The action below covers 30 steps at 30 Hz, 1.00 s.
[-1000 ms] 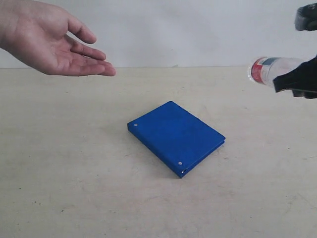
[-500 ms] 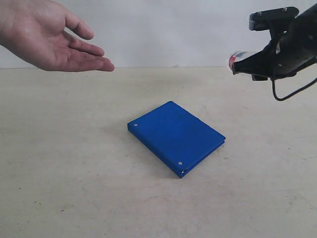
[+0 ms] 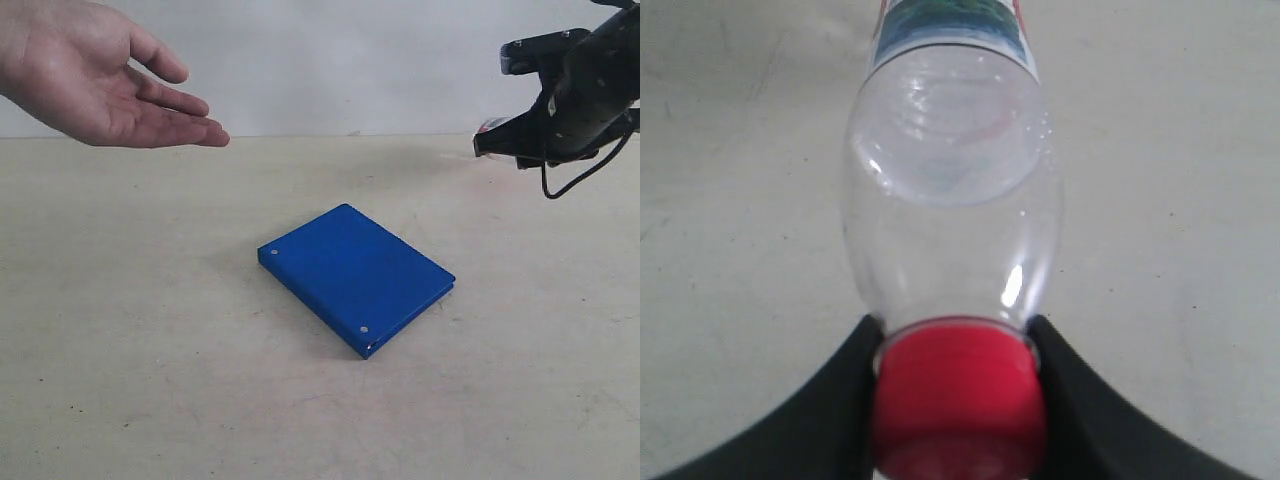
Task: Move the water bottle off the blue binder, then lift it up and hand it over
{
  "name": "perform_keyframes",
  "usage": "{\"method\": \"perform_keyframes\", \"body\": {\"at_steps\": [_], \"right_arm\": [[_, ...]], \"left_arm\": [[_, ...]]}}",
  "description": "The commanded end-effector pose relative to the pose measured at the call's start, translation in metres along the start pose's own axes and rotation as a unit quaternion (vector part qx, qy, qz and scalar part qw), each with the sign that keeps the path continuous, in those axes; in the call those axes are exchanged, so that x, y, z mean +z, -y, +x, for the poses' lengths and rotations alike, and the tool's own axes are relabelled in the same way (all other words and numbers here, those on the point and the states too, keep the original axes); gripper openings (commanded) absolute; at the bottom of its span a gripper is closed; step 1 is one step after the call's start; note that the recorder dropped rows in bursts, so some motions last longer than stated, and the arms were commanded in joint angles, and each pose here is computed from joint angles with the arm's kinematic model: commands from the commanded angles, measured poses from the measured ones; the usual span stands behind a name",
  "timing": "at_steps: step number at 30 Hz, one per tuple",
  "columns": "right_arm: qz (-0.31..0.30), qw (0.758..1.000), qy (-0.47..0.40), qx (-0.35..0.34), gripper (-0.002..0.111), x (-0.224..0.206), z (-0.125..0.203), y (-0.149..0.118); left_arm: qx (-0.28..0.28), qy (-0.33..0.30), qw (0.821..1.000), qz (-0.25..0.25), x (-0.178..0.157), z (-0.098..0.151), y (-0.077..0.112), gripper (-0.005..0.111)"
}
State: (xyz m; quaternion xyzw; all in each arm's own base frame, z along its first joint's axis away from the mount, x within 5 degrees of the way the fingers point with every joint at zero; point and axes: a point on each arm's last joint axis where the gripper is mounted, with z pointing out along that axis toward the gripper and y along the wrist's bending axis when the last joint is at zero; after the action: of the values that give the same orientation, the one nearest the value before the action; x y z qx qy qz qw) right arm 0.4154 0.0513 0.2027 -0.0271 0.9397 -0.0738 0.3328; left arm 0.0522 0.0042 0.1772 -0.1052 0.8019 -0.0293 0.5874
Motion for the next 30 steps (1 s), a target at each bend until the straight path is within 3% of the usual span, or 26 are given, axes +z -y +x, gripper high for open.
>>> {"method": "perform_keyframes", "body": {"at_steps": [1,6,14,16,18,21,26,30], "right_arm": [[-0.006,0.999,0.039,0.016,0.000,0.005,-0.009,0.013],[-0.032,0.995,0.094,0.031,0.000,0.016,-0.021,0.018],[-0.013,0.998,0.051,0.019,0.000,0.033,-0.014,0.018],[0.003,1.000,0.015,0.016,0.000,0.027,-0.009,0.022],[0.016,0.998,-0.037,-0.045,0.000,0.010,-0.005,0.028],[0.007,0.999,-0.034,-0.041,0.000,-0.025,-0.014,0.033],[-0.073,0.994,-0.050,-0.068,0.000,-0.084,-0.024,0.030],[-0.198,0.958,-0.162,-0.127,0.000,-0.129,-0.007,0.018]], "left_arm": [[-0.003,0.004,1.000,0.007,0.000,-0.001,0.001,0.005],[-0.003,0.004,1.000,0.007,0.000,-0.001,0.001,0.005],[-0.003,0.004,1.000,0.007,0.000,-0.001,0.001,0.005],[-0.003,0.004,1.000,0.007,0.000,-0.001,0.001,0.005],[-0.003,0.004,1.000,0.007,0.000,-0.001,0.001,0.005],[-0.003,0.004,1.000,0.007,0.000,-0.001,0.001,0.005],[-0.003,0.004,1.000,0.007,0.000,-0.001,0.001,0.005],[-0.003,0.004,1.000,0.007,0.000,-0.001,0.001,0.005]]}}
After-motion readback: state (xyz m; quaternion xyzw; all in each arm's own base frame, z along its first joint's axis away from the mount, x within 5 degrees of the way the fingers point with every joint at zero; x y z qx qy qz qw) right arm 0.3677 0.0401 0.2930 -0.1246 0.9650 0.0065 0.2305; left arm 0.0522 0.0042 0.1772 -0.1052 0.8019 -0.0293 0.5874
